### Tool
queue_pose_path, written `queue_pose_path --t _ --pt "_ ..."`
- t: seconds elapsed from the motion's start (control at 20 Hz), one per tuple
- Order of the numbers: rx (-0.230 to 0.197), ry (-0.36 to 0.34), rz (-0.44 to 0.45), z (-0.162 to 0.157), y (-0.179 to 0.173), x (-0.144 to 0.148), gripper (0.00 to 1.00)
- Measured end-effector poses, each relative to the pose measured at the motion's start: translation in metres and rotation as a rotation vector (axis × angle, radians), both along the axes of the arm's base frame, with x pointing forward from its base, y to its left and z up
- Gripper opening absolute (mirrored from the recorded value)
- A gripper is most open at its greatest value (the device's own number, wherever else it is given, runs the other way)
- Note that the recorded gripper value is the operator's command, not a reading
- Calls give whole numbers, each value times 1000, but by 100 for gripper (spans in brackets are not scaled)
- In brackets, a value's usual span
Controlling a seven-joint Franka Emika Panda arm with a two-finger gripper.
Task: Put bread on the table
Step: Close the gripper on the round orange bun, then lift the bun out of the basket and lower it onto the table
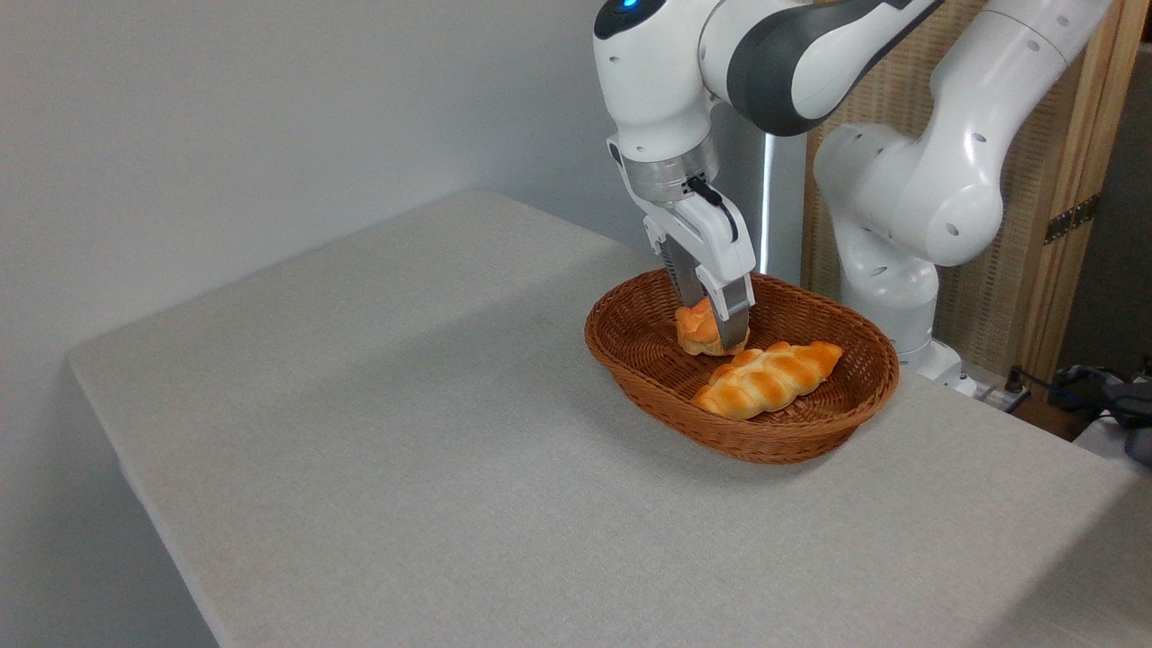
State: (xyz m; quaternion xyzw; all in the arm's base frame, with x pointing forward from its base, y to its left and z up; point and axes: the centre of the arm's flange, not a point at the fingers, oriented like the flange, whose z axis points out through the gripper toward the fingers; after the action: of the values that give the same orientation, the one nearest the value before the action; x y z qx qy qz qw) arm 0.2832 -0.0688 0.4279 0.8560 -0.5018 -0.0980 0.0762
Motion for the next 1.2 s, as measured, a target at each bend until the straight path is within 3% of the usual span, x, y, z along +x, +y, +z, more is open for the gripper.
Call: queue_pose_path --t 1.2 --pt "-2 -8 -3 4 -1 1 47"
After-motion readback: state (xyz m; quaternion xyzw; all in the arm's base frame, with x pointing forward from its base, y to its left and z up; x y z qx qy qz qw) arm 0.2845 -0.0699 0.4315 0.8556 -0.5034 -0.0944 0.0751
